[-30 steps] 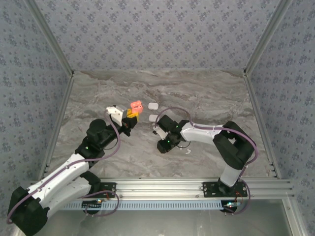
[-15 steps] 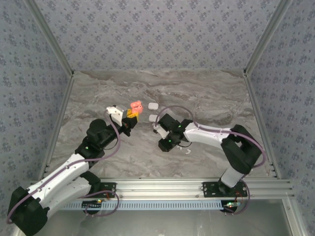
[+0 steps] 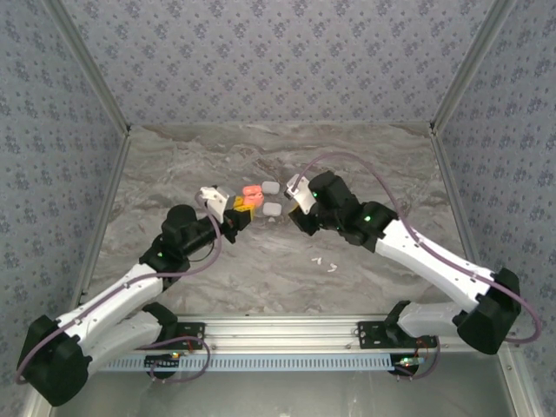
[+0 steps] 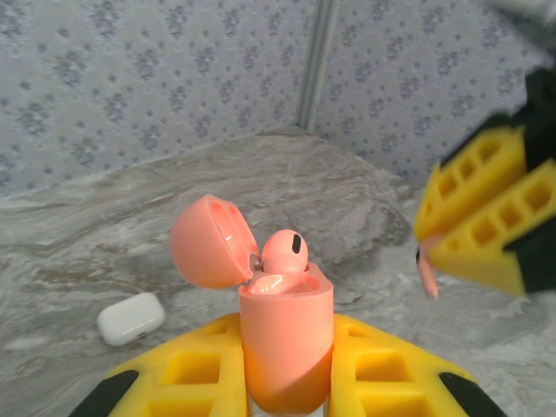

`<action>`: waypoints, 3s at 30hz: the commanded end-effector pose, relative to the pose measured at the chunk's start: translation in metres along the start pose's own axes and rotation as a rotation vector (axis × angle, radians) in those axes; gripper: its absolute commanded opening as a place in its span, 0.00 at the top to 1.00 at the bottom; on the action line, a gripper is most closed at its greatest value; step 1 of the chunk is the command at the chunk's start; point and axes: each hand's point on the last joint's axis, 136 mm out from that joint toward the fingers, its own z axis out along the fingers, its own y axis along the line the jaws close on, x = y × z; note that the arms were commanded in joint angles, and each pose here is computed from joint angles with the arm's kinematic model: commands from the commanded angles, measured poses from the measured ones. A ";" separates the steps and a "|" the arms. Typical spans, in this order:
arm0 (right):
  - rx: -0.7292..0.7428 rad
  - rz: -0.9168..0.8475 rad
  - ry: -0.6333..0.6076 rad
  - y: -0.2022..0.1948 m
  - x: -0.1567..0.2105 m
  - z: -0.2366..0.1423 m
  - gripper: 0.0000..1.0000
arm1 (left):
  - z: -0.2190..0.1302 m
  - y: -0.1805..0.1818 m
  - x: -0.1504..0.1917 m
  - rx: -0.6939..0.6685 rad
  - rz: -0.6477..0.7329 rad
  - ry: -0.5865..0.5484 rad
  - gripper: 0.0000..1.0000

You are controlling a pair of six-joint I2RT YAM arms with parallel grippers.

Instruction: Insert wireless bluetooth earbuds into charging case

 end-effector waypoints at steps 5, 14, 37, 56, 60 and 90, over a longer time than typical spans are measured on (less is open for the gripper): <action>0.054 -0.155 -0.216 -0.009 -0.075 -0.043 0.79 | 0.006 -0.040 -0.042 0.224 0.021 -0.098 1.00; -0.004 -0.241 -0.247 0.014 -0.098 -0.037 0.79 | 0.010 -0.052 -0.041 0.282 0.031 -0.085 1.00; -0.154 -0.248 -0.207 0.046 -0.085 -0.022 0.79 | 0.007 -0.057 -0.045 0.301 0.050 -0.086 1.00; -0.321 0.047 -0.360 0.003 -0.110 -0.084 0.41 | 0.005 -0.059 -0.052 0.309 0.038 -0.124 1.00; -0.388 0.172 -0.347 -0.010 -0.099 -0.084 0.23 | 0.003 -0.060 -0.060 0.317 0.035 -0.166 1.00; -0.751 0.213 -0.249 0.039 -0.098 -0.065 0.14 | 0.006 -0.060 -0.064 0.318 0.034 -0.171 1.00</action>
